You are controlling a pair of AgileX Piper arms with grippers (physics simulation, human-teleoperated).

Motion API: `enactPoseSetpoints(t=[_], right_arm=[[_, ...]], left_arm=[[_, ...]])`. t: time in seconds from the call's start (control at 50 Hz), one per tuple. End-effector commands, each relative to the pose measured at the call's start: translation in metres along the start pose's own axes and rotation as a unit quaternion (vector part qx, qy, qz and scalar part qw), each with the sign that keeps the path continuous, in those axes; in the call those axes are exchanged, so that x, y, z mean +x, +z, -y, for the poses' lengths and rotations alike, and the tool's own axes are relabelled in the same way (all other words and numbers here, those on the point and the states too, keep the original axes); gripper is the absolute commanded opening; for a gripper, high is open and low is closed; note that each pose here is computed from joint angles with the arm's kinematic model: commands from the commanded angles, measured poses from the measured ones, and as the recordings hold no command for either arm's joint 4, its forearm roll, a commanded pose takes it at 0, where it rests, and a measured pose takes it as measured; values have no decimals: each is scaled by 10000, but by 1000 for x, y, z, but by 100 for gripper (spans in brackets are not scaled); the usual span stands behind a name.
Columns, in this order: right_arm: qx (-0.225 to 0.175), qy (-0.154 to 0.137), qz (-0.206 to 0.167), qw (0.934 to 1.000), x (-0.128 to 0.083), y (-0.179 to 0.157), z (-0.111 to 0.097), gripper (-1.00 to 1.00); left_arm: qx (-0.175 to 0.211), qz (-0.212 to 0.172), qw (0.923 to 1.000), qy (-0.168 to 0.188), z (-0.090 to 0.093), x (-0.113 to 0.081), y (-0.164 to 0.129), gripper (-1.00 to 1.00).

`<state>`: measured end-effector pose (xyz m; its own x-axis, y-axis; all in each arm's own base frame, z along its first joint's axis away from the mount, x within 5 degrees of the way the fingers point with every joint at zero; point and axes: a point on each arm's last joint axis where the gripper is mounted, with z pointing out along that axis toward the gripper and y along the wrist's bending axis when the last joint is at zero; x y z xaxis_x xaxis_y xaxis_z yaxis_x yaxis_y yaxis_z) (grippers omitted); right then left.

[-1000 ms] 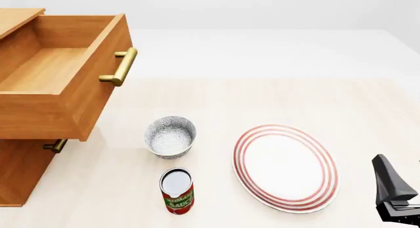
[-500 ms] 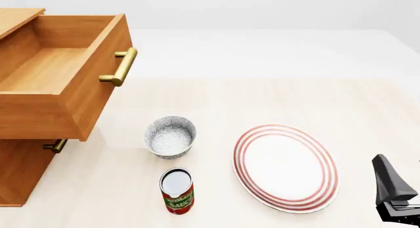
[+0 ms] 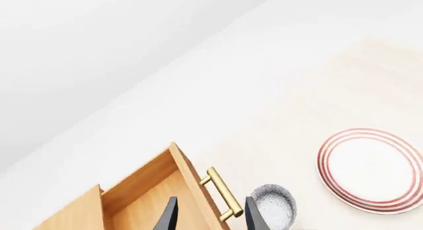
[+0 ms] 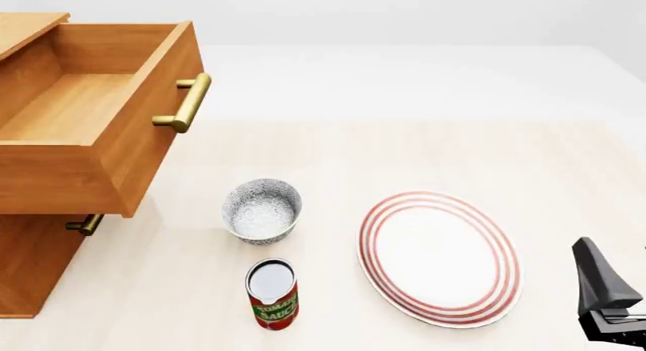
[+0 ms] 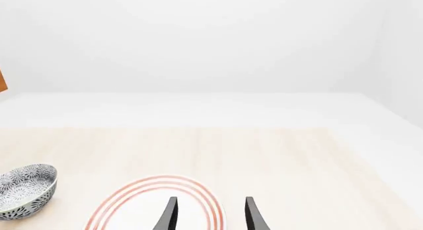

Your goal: Put the bowl in the top drawer of the cabinet.

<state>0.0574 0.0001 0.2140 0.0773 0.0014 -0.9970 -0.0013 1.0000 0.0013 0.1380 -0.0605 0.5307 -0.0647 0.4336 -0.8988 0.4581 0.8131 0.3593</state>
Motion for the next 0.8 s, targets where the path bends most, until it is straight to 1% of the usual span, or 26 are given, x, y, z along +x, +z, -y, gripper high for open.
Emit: enactPoseSetpoints(t=[0.02, 0.04, 0.08, 0.12, 0.14, 0.16, 0.2, 0.22, 0.24, 0.26, 0.28, 0.32, 0.38, 0.4, 0.44, 0.48, 0.52, 0.56, 0.58, 0.62, 0.66, 0.68, 0.72, 0.74, 0.76, 0.8], right_arm=[[0, 0, 1, 10000, 0, 0, 0, 100], [0, 0, 0, 10000, 0, 0, 0, 100], [0, 1, 1, 10000, 0, 0, 0, 100], [-1, 1, 0, 10000, 0, 0, 0, 100], [1, 0, 0, 10000, 0, 0, 0, 100], [1, 0, 0, 10000, 0, 0, 0, 100], [1, 0, 0, 10000, 0, 0, 0, 100], [0, 0, 0, 10000, 0, 0, 0, 100], [0, 0, 0, 10000, 0, 0, 0, 100], [0, 0, 0, 10000, 0, 0, 0, 100], [-1, 1, 0, 10000, 0, 0, 0, 100], [0, 1, 0, 10000, 0, 0, 0, 100], [-1, 2, 4, 10000, 0, 0, 0, 100], [0, 0, -1, 10000, 0, 0, 0, 100], [1, 1, 0, 10000, 0, 0, 0, 100], [0, 0, -1, 10000, 0, 0, 0, 100], [0, 0, 0, 10000, 0, 0, 0, 100], [0, 0, 0, 10000, 0, 0, 0, 100], [1, 1, 0, 10000, 0, 0, 0, 100], [-1, 0, -1, 10000, 0, 0, 0, 100], [2, 1, 0, 10000, 0, 0, 0, 100], [1, 0, 0, 10000, 0, 0, 0, 100], [0, 0, 1, 10000, 0, 0, 0, 100], [0, 0, 1, 10000, 0, 0, 0, 100], [-1, 0, 0, 10000, 0, 0, 0, 100], [1, 0, 0, 10000, 0, 0, 0, 100]], left_arm=[[537, -212, 9977, 358, 6, -27, 27, 100], [502, -167, 9981, 315, 3, -33, 27, 100], [604, -179, 9975, 309, 5, -40, 30, 100], [613, -208, 9974, 326, 4, -41, 32, 100], [755, -350, 9960, 313, 7, -46, 42, 100], [739, -364, 9962, 281, 5, -50, 45, 100], [739, -364, 9962, 281, 5, -51, 45, 100], [942, -576, 9935, 278, 11, -55, 59, 100], [1087, -753, 9909, 252, 19, -51, 72, 100], [1087, -753, 9909, 252, 19, -51, 72, 100], [1160, -870, 9891, 261, 23, -48, 82, 100], [1131, -966, 9888, 143, 23, -48, 95, 100], [1175, -1043, 9874, 173, 26, -46, 104, 100], [1218, -1139, 9859, 163, 29, -44, 114, 100], [1281, -1173, 9846, 197, 33, -43, 117, 100], [1305, -1189, 9842, 136, 35, -45, 124, 100], [1410, -1292, 9814, 139, 43, -42, 133, 100], [1410, -1292, 9814, 139, 43, -42, 133, 100], [1522, -1451, 9775, 170, 51, -37, 144, 100], [1556, -1509, 9760, 224, 54, -34, 148, 100], [1544, -1510, 9762, 205, 54, -35, 153, 100], [1554, -1574, 9748, 302, 53, -32, 157, 100], [1560, -1554, 9749, 314, 54, -33, 160, 100], [1595, -1607, 9734, 351, 57, -30, 162, 100], [1710, -1652, 9705, 404, 65, -28, 162, 100], [1705, -1714, 9699, 284, 67, -26, 166, 100]])
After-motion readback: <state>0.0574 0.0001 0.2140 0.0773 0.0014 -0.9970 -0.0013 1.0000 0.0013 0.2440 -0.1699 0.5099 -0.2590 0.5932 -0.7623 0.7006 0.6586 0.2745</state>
